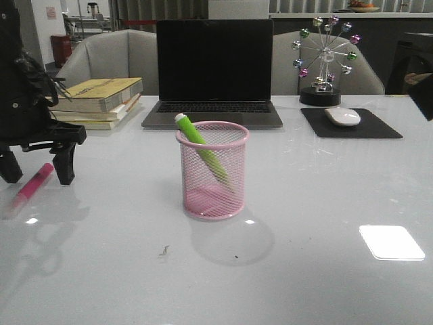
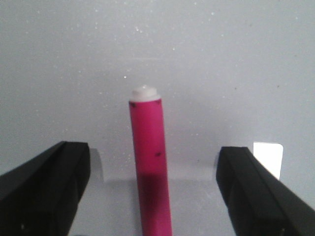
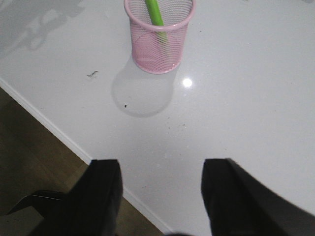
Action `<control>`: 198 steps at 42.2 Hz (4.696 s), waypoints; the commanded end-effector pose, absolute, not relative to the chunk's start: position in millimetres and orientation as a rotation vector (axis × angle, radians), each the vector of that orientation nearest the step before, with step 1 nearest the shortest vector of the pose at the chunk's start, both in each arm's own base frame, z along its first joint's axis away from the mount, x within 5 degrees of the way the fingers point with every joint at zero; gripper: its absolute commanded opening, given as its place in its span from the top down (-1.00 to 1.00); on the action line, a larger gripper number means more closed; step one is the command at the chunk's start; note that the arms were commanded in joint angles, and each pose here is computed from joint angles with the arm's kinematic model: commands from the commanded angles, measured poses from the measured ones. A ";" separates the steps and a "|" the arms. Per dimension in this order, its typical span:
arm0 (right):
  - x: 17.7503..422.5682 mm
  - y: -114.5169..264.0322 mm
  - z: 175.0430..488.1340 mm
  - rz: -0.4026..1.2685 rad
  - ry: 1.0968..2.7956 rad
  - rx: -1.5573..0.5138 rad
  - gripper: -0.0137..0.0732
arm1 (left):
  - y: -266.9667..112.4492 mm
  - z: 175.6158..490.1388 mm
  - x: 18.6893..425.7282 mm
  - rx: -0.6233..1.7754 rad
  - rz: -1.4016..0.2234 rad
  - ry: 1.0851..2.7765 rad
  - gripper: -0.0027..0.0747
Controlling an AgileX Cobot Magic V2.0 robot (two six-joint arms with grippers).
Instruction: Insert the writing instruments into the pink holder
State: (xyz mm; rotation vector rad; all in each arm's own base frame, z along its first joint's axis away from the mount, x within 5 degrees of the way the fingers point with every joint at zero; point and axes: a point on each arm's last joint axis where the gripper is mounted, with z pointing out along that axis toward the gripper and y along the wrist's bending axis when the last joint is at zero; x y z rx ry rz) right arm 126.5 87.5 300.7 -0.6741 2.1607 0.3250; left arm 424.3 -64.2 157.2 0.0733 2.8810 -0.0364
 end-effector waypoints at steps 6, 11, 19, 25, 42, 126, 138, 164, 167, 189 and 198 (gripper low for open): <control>129.5 89.2 315.1 0.339 2.064 -0.657 -0.41 | -63.2 187.4 427.9 0.051 -0.057 2.792 -0.22; 129.5 89.2 315.1 0.339 2.064 -0.657 -0.41 | -62.9 187.4 427.9 0.054 -0.052 2.792 0.06; 129.5 89.2 315.1 0.339 2.064 -0.657 -0.41 | -62.9 187.4 427.9 0.054 -0.052 2.792 0.38; 129.5 89.2 315.1 0.339 2.064 -0.657 -0.41 | -62.9 187.4 427.9 0.054 -0.052 2.792 0.56; 129.5 89.2 315.1 0.339 2.064 -0.657 -0.41 | -66.2 239.4 402.4 0.251 -0.045 2.640 0.70; 129.5 89.2 315.1 0.339 2.064 -0.657 -0.41 | -250.7 230.5 273.3 0.480 -0.556 1.397 -0.09; 129.4 89.2 315.2 0.339 2.063 -0.657 -0.41 | -227.2 306.2 245.2 0.664 -0.530 1.827 -0.09; 129.6 89.3 315.5 0.340 2.059 -0.656 -0.41 | -118.0 349.5 123.4 0.851 -0.440 2.040 -0.08; 129.6 89.3 315.4 0.340 2.060 -0.656 -0.41 | -108.7 341.4 113.3 0.853 -0.439 2.044 -0.08; 127.1 88.0 311.4 0.334 2.113 -0.668 -0.32 | -77.8 308.4 86.3 0.787 -0.402 2.114 -0.06; 126.8 87.8 310.9 0.332 2.120 -0.670 0.33 | -77.7 308.5 86.4 0.788 -0.400 2.112 0.37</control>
